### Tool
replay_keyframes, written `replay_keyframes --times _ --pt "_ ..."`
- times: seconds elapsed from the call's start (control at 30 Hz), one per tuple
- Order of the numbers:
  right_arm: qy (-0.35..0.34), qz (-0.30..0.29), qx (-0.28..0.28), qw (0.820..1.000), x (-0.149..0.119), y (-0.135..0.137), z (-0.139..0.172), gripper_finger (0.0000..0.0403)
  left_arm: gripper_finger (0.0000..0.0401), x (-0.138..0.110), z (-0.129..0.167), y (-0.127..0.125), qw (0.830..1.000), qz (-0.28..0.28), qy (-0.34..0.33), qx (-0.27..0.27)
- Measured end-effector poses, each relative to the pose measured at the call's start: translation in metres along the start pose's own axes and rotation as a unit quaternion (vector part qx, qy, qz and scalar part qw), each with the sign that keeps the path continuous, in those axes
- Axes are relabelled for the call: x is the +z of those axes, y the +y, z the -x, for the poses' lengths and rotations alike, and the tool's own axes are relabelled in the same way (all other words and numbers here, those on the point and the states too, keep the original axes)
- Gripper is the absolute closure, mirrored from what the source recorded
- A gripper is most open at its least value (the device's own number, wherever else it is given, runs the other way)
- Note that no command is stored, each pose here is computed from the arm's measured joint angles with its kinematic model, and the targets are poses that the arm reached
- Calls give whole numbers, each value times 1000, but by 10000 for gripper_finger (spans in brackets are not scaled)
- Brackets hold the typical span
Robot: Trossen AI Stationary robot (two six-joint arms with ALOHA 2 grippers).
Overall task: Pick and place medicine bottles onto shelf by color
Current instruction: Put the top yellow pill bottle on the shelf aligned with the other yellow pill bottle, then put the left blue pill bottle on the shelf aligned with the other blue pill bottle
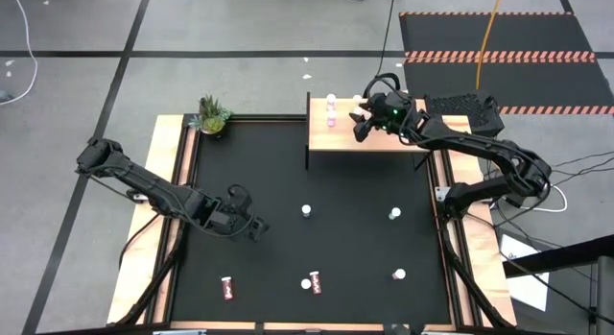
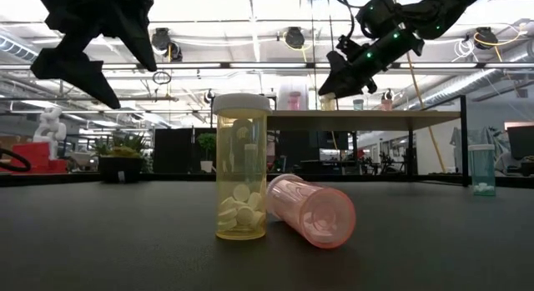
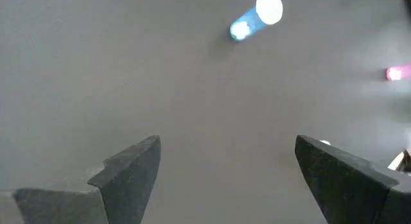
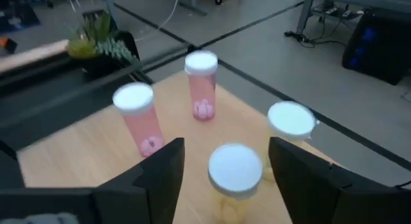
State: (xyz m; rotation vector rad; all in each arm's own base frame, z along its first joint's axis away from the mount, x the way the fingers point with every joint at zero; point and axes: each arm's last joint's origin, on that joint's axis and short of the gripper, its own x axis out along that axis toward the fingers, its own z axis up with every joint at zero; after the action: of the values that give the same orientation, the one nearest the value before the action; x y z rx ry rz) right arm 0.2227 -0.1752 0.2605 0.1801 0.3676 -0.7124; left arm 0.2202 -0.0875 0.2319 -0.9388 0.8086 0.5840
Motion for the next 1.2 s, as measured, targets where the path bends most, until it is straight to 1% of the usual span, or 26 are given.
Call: replay_keyframes --times 0.1,0.23,0.33,0.5,0.57,0.67,0.83,0.9,0.97,1.03,1.07,1.17,1.2 --pt "-22 -5 1 1000 7 0 10 175 43 -3 0 2 999 9 48 8" --pt "-53 -37 11 998 17 5 26 174 43 -15 4 15 990 29 118 73" --pt "-70 -49 29 996 23 13 39 174 43 -23 8 21 984 35 137 110" --pt "-76 -42 68 994 25 37 57 174 43 -28 11 21 984 32 140 106" --pt "-65 -41 81 994 22 48 62 174 43 -29 10 19 985 31 135 100" --pt "-53 -52 117 990 18 65 70 174 43 -29 11 19 986 29 127 100" --pt "-46 -69 190 978 15 94 89 174 43 -28 10 20 989 24 109 101" --pt "-25 -87 221 971 10 106 98 174 43 -27 10 20 990 10 103 99" --pt "10 -89 255 963 3 118 104 174 43 -26 10 20 991 -8 91 97" --pt "38 -66 290 954 -7 133 110 174 43 -25 10 19 993 -20 73 94" --pt "45 -41 304 951 -11 142 111 174 43 -25 10 19 994 -27 63 91" --pt "49 68 337 938 -29 168 108 174 43 -22 9 15 995 -62 24 71" --pt "37 90 345 934 -33 176 103 174 43 -21 8 13 995 -79 9 61"
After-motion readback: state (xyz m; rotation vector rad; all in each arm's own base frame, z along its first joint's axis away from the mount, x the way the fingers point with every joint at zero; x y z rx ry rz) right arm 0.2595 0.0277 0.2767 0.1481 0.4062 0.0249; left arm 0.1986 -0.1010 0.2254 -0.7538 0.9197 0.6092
